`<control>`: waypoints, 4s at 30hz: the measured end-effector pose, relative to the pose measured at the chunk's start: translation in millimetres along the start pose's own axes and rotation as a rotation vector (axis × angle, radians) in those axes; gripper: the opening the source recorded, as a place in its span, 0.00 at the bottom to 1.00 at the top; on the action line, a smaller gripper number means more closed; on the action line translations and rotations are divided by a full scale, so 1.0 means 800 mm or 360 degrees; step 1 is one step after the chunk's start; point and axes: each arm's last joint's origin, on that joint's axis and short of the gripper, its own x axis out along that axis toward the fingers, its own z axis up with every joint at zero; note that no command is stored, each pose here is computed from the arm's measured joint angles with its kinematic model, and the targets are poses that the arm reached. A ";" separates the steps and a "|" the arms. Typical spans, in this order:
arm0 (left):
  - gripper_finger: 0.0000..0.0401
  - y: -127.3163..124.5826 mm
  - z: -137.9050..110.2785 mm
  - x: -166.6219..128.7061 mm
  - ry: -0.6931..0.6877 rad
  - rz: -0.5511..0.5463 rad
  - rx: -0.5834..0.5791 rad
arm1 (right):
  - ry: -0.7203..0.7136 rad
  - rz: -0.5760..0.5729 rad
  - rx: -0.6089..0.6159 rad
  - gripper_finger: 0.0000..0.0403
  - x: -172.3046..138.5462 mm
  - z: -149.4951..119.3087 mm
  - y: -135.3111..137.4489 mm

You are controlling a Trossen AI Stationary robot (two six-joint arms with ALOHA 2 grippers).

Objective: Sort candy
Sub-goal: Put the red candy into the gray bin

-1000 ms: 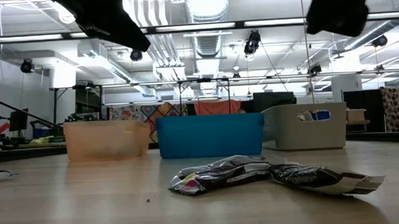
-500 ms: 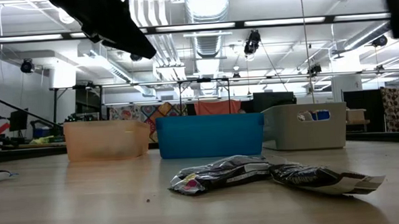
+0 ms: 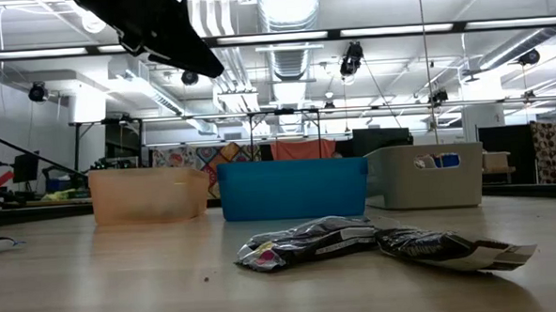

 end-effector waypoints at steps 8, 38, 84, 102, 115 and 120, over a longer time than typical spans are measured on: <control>0.24 0.000 0.001 0.000 -0.0005 -0.0004 -0.0041 | -0.0142 -0.0045 0.0033 0.17 0.001 -0.006 -0.006; 0.24 -0.001 0.002 0.000 -0.0017 -0.0012 -0.0141 | -0.0561 -0.0173 -0.0097 0.59 0.049 -0.003 -0.003; 0.24 -0.002 0.006 0.000 -0.0056 -0.0031 -0.0246 | -0.1527 -0.0045 -0.0303 0.02 -0.060 -0.029 -0.043; 0.24 -0.021 -0.008 0.022 -0.0017 -0.0011 -0.0187 | -0.1378 -0.0581 0.0220 0.02 -0.009 0.082 -0.058; 0.24 -0.046 -0.023 0.047 -0.0018 -0.0035 -0.0105 | -0.1829 -0.0196 -0.0304 0.02 -0.068 0.084 0.017; 0.24 -0.061 -0.022 0.057 -0.0085 -0.0155 -0.0085 | -0.1842 -0.0194 -0.0487 0.02 -0.090 0.068 0.016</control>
